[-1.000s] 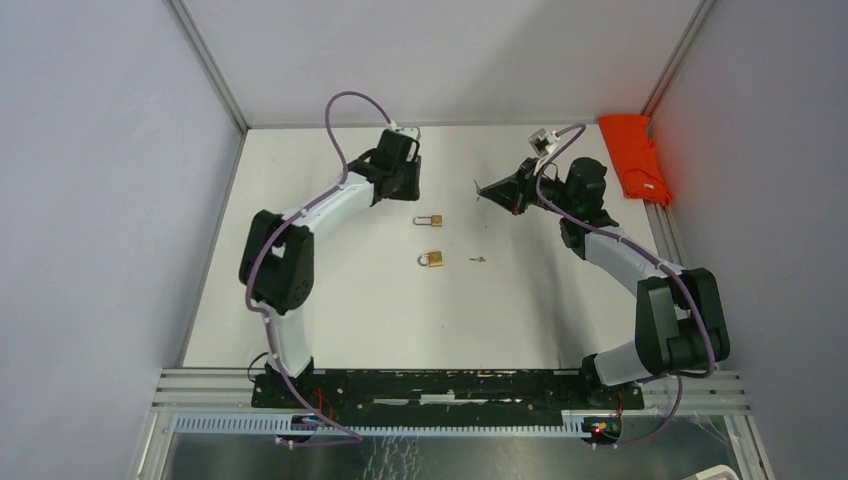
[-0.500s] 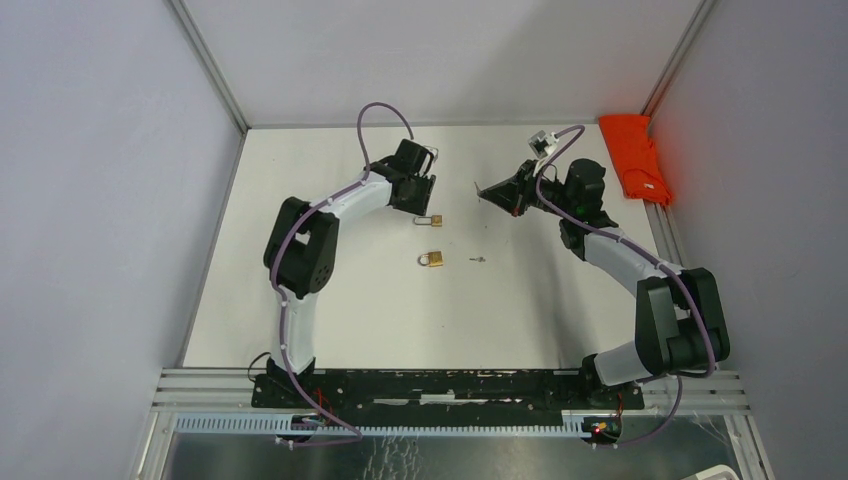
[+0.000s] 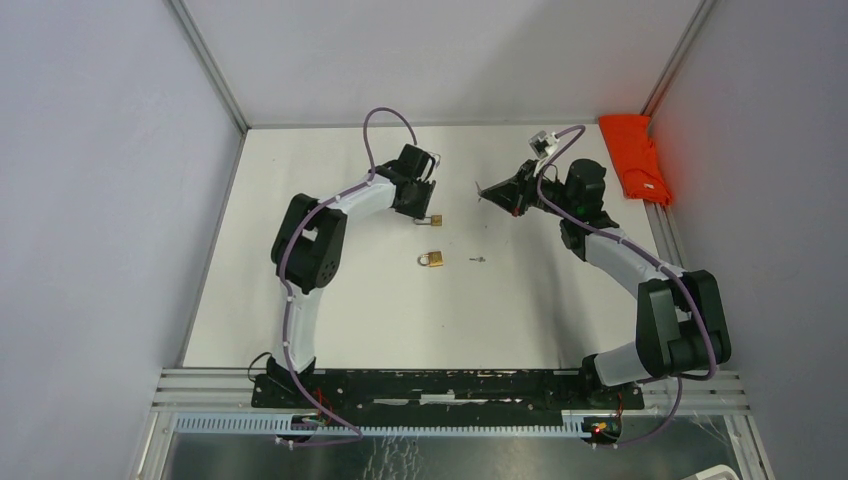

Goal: Unlock with the key

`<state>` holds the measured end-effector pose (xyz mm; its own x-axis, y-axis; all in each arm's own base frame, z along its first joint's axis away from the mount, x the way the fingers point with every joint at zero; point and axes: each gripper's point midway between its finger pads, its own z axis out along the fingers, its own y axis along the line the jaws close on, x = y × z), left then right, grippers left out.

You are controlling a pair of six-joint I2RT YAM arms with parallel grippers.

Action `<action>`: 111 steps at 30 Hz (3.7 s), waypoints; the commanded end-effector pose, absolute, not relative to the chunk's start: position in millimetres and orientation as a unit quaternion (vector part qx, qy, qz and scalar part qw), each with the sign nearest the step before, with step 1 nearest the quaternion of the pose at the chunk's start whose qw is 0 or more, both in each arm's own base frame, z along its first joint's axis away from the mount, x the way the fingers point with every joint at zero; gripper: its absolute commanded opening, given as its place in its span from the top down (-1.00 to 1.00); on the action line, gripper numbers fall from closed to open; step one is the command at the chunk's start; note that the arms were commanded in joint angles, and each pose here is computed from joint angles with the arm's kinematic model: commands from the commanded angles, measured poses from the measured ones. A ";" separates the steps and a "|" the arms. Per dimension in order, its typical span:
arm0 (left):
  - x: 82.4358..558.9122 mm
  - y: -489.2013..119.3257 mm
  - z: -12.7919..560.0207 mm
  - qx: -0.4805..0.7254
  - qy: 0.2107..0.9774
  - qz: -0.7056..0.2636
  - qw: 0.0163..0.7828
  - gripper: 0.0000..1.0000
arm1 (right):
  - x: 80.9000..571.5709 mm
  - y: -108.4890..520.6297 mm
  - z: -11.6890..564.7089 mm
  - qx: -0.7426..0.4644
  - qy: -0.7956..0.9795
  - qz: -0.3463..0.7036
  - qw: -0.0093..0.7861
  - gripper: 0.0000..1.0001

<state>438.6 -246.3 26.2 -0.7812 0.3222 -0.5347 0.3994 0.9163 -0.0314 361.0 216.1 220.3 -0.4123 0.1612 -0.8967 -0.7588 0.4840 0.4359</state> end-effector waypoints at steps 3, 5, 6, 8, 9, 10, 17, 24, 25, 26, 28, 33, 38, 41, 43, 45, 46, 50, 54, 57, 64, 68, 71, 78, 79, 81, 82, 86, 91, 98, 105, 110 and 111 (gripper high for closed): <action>457.3 -247.4 27.9 0.206 0.930 -0.052 0.299 0.29 | 359.0 215.1 235.6 -0.223 0.684 0.455 0.524 1.00; 456.2 -245.6 22.8 0.206 0.932 -0.048 0.293 0.36 | 359.0 215.0 235.2 -0.222 0.685 0.455 0.524 1.00; 454.8 -244.3 19.9 0.206 0.934 -0.044 0.290 0.39 | 358.8 215.2 235.0 -0.222 0.685 0.455 0.524 1.00; 451.9 -241.5 15.2 0.206 0.936 -0.040 0.284 0.46 | 358.9 215.0 234.6 -0.221 0.685 0.455 0.524 1.00; 449.8 -239.9 11.1 0.205 0.937 -0.037 0.280 0.47 | 358.9 215.5 233.9 -0.221 0.686 0.456 0.522 1.00; 447.9 -239.2 8.3 0.205 0.938 -0.037 0.277 0.49 | 358.7 215.5 233.0 -0.220 0.687 0.458 0.520 1.00; 440.5 -232.9 -7.2 0.204 0.942 -0.028 0.266 0.84 | 359.5 215.6 225.8 -0.213 0.693 0.461 0.512 1.00; 452.3 -230.1 -2.2 0.195 0.941 -0.009 0.275 0.80 | 356.9 217.4 214.2 -0.206 0.701 0.466 0.499 1.00; 451.9 -230.3 -1.1 0.193 0.941 -0.009 0.276 0.74 | 355.6 218.0 212.4 -0.206 0.702 0.467 0.497 1.00; 452.0 -230.8 2.1 0.193 0.941 -0.012 0.279 0.66 | 354.8 218.6 211.4 -0.206 0.702 0.468 0.496 1.00; 451.5 -230.6 8.9 0.192 0.939 -0.015 0.285 0.48 | 353.3 220.7 209.3 -0.207 0.702 0.470 0.494 1.00; 449.4 -234.8 32.8 0.188 0.934 -0.033 0.302 0.22 | 354.0 221.3 211.9 -0.208 0.700 0.470 0.497 1.00; 445.0 -242.6 54.9 0.186 0.929 -0.060 0.315 0.21 | 353.7 217.3 210.0 -0.209 0.707 0.452 0.502 1.00; 440.5 -248.3 65.6 0.190 0.925 -0.076 0.321 0.22 | 351.1 215.3 208.1 -0.209 0.710 0.447 0.503 1.00; 439.1 -250.6 70.8 0.190 0.922 -0.083 0.327 0.22 | 348.3 215.5 202.2 -0.208 0.714 0.448 0.496 1.00; 439.6 -251.2 71.3 0.191 0.921 -0.082 0.330 0.22 | 347.8 215.7 195.6 -0.203 0.719 0.450 0.489 1.00; 439.9 -250.3 68.8 0.191 0.922 -0.079 0.327 0.23 | 348.0 215.5 191.6 -0.199 0.723 0.450 0.485 1.00; 439.6 -244.7 50.4 0.185 0.930 -0.061 0.311 0.25 | 347.4 216.6 186.3 -0.198 0.726 0.452 0.479 1.00; 436.5 -252.3 51.1 0.183 0.931 -0.081 0.305 0.26 | 349.0 216.4 183.5 -0.197 0.730 0.449 0.477 1.00; 434.1 -257.7 60.2 0.181 0.928 -0.100 0.309 0.26 | 349.3 217.0 181.0 -0.196 0.732 0.449 0.474 1.00; 414.3 -267.3 51.7 0.170 0.936 -0.121 0.284 0.57 | 351.1 217.2 180.0 -0.196 0.733 0.448 0.474 1.00; 411.2 -266.9 39.1 0.165 0.942 -0.112 0.272 0.59 | 350.9 218.1 179.5 -0.196 0.733 0.449 0.472 1.00; 417.3 -262.9 35.4 0.158 0.943 -0.094 0.278 0.55 | 349.6 218.3 179.6 -0.196 0.733 0.450 0.472 1.00; 434.1 -258.0 28.1 0.160 0.943 -0.059 0.285 0.52 | 350.6 217.7 180.5 -0.195 0.732 0.449 0.473 1.00; 436.2 -256.1 26.3 0.160 0.944 -0.051 0.285 0.52 | 350.4 218.0 179.9 -0.194 0.733 0.450 0.472 1.00; 440.0 -253.5 22.2 0.160 0.944 -0.043 0.284 0.52 | 350.0 218.8 177.7 -0.195 0.734 0.451 0.469 1.00; 441.5 -252.5 20.4 0.159 0.945 -0.040 0.285 0.51 | 350.1 219.3 176.1 -0.194 0.735 0.452 0.466 1.00; 447.0 -249.5 16.1 0.155 0.945 -0.035 0.285 0.49 | 353.0 220.9 165.7 -0.187 0.746 0.454 0.450 1.00; 443.0 -251.1 25.5 0.153 0.945 -0.047 0.285 0.50 | 353.7 226.3 147.0 -0.180 0.764 0.458 0.417 1.00; 445.6 -258.6 71.2 0.148 0.933 -0.077 0.320 0.50 | 346.3 244.6 128.2 -0.184 0.774 0.469 0.383 1.00; 461.1 -275.4 97.9 0.194 0.917 -0.095 0.335 0.39 | 354.4 246.5 132.6 -0.181 0.774 0.469 0.384 1.00; 467.5 -273.9 89.5 0.226 0.918 -0.072 0.319 0.04 | 349.7 241.6 132.6 -0.184 0.780 0.455 0.389 1.00; 468.9 -271.8 85.0 0.226 0.919 -0.065 0.316 0.01 | 349.4 239.3 131.8 -0.184 0.783 0.449 0.390 1.00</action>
<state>463.6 -275.7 93.1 -0.7142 0.2878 -0.6380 0.4011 0.9153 -0.0362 342.2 243.4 112.6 -0.6844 0.0609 -0.7266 -0.6052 0.5082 0.6127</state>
